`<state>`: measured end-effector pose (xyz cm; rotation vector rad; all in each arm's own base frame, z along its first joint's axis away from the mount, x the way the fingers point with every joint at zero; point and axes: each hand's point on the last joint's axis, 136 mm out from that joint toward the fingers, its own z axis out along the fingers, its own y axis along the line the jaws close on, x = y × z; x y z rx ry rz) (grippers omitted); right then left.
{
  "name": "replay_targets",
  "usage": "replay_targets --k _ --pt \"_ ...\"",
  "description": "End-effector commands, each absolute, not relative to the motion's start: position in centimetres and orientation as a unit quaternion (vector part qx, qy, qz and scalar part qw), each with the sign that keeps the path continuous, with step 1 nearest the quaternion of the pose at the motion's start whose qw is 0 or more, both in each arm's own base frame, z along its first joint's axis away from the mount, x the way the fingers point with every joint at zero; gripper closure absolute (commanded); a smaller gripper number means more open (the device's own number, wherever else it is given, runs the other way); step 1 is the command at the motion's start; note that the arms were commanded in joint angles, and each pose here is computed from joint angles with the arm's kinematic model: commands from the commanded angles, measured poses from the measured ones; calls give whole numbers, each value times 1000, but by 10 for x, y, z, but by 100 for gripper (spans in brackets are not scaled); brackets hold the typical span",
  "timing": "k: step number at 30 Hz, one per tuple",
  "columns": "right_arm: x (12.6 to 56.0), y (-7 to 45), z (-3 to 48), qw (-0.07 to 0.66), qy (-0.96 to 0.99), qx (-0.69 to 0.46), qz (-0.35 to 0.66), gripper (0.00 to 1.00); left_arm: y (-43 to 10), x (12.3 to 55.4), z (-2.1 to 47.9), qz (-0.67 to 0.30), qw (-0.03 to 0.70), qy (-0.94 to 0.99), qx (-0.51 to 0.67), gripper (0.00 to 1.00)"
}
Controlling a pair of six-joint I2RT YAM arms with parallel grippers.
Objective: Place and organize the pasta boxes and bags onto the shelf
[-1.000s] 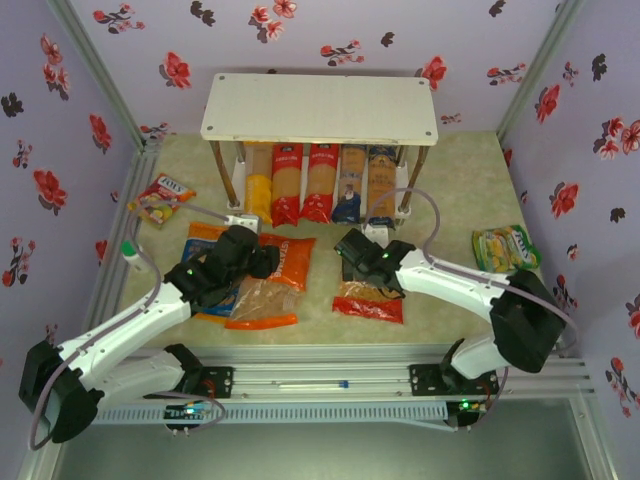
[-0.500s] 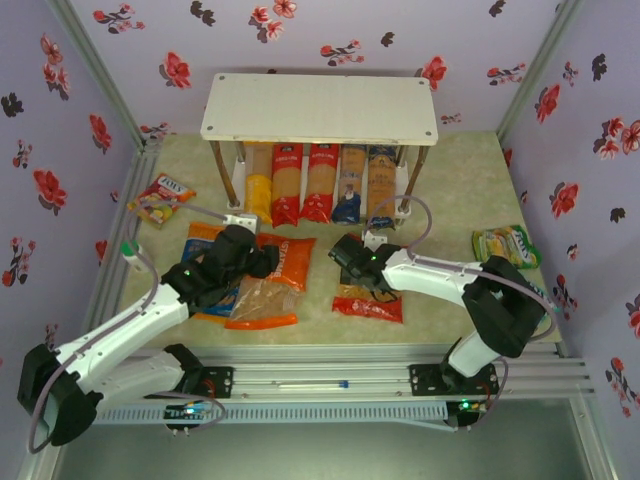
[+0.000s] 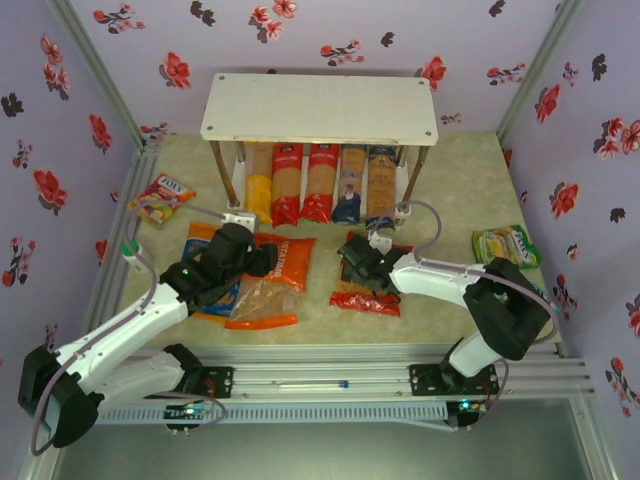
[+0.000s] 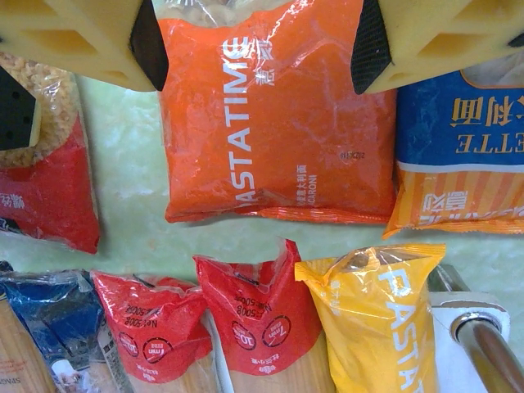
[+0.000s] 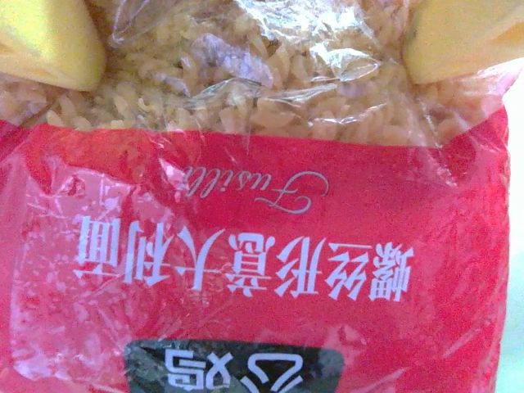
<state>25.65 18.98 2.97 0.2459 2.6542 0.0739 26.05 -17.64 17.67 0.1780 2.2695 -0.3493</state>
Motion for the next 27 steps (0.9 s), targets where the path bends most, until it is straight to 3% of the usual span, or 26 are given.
replay_targets --k 1,13,19,27 --pt "200 171 -30 97 992 85 10 13 -176 261 177 -141 412 897 75 36" --pt "173 157 -38 60 995 78 9 54 -176 262 174 -145 410 898 72 37" --pt "177 155 -23 78 994 75 11 98 -176 263 174 -148 410 897 70 37" --pt "187 153 7 121 991 61 20 100 -176 263 175 -149 411 897 69 38"
